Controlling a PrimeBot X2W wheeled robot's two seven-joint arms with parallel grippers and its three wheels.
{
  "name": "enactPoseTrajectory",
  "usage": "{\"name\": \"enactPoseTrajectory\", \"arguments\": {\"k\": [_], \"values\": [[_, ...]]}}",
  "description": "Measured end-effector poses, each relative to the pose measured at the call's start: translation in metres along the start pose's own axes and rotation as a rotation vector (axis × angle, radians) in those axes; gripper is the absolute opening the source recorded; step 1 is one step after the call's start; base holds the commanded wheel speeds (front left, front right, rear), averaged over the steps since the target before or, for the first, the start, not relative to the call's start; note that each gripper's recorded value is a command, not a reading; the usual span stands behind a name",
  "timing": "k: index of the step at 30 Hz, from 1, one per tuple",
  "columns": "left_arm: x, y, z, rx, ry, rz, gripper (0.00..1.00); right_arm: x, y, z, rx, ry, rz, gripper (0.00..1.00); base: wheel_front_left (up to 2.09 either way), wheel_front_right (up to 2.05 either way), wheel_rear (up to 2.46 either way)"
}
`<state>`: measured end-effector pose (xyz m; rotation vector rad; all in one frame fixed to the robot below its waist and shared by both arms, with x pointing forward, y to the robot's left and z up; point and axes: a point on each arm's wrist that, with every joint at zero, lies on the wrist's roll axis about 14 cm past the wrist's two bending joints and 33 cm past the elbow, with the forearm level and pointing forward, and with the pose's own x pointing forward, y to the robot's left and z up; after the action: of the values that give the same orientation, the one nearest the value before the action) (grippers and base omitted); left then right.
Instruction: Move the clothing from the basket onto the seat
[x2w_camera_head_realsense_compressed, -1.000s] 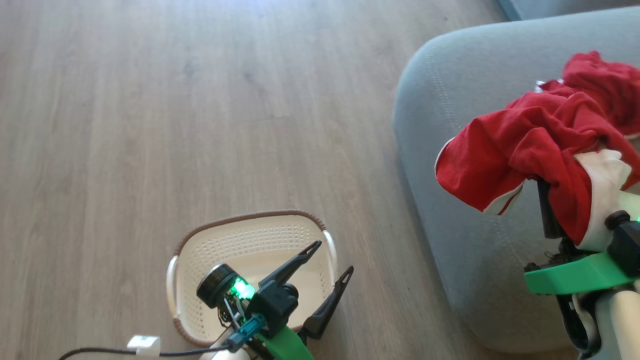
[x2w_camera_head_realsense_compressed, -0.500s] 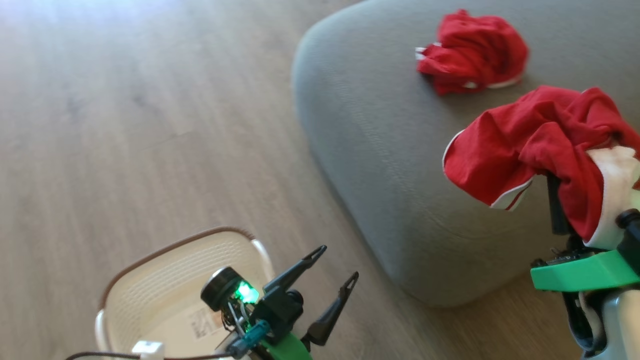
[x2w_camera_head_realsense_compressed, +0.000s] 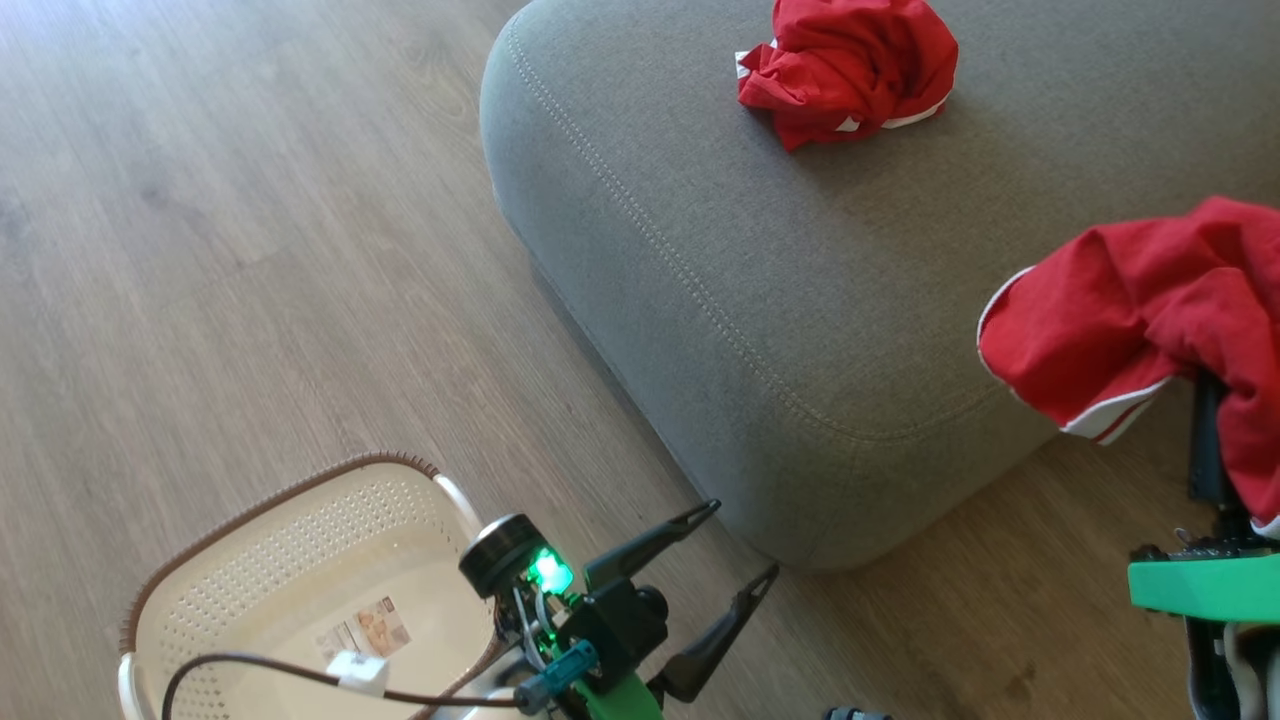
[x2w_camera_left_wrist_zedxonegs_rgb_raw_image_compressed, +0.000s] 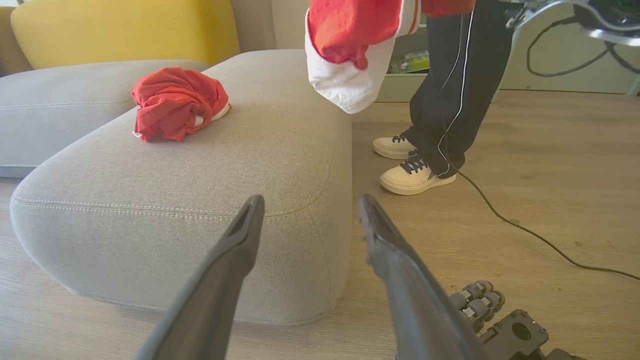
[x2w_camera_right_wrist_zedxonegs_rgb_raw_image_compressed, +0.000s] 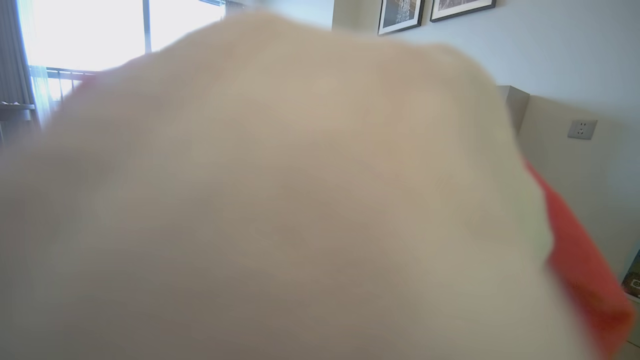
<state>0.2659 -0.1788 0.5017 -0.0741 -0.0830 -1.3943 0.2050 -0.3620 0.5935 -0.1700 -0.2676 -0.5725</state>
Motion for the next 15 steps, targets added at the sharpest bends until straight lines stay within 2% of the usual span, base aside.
{"name": "enactPoseTrajectory", "arguments": {"k": [11,15], "values": [[-0.006,0.002,-0.016,-0.024,0.034,-0.016,1.0,0.006,0.006,-0.004,-0.003,0.015,0.002,0.0,0.0,0.0,0.0],[-0.012,0.021,-0.031,-0.04,0.052,0.009,1.0,0.038,0.013,0.002,-0.032,-0.022,0.018,0.0,0.0,0.0,0.0]]}}
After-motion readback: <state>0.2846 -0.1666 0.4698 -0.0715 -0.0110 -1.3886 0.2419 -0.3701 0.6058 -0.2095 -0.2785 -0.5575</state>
